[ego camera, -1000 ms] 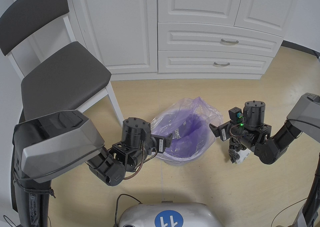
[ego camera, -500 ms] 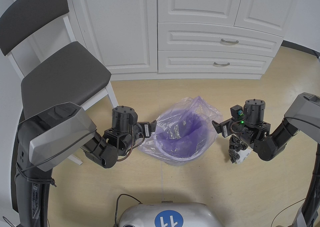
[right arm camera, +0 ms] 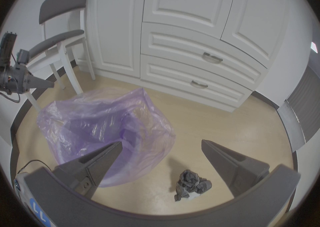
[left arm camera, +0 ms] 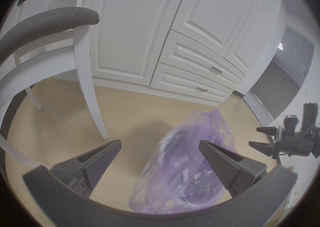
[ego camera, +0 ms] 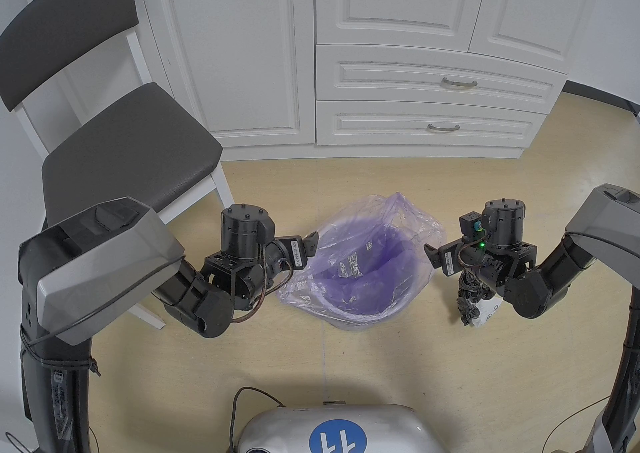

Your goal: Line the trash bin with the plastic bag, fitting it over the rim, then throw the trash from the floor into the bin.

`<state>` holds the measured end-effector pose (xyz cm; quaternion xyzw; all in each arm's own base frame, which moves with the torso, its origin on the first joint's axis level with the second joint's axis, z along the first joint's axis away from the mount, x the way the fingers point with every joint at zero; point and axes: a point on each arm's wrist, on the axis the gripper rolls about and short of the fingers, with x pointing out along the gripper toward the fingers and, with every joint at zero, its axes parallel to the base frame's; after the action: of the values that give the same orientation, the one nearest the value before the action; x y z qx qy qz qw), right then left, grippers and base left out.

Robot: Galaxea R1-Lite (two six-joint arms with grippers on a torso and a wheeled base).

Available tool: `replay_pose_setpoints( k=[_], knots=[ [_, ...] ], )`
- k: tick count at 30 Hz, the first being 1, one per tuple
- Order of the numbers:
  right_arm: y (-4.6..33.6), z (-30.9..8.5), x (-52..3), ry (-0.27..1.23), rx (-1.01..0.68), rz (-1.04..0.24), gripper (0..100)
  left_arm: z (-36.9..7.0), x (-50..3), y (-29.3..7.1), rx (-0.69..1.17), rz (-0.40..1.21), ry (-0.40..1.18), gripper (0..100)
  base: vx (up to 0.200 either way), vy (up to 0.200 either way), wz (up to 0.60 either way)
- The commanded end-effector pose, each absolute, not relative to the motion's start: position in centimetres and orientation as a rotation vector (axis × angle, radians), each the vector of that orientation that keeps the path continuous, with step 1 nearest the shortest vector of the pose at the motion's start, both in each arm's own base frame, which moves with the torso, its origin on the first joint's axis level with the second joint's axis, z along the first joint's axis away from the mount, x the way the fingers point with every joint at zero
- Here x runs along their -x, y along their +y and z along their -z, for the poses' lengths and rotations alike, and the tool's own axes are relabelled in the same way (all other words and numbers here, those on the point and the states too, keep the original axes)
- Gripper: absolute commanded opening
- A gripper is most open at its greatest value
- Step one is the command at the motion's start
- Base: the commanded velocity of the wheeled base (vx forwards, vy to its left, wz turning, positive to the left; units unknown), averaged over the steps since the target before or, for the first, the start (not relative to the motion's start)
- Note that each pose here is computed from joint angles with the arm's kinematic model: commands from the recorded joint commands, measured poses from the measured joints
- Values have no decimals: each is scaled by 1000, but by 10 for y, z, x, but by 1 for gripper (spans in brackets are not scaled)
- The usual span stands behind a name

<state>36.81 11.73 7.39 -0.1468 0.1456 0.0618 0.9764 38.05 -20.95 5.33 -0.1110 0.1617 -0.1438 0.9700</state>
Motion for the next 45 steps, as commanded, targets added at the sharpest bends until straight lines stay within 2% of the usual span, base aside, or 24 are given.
replay_pose_setpoints(
  k=[1, 11, 21, 29, 45],
  knots=[
    [122, -73, -370, 308, 292, -125, 100, -59, -368, -218, 224, 324, 329, 100, 0, 0, 0],
    [125, -60, -382, 329, 255, -113, 100, -1, -369, -227, 116, 336, 462, 100, 0, 0, 0],
    [124, -57, -390, 319, 249, -103, 100, -7, -384, -224, 132, 295, 417, 100, 0, 0, 0],
    [121, -46, -406, 323, 220, -81, 100, -23, -413, -205, 154, 164, 368, 100, 0, 0, 0],
    [104, -17, -453, 292, 129, -1, 100, -7, -455, -206, 282, 29, 279, 100, 0, 0, 0]
  ],
)
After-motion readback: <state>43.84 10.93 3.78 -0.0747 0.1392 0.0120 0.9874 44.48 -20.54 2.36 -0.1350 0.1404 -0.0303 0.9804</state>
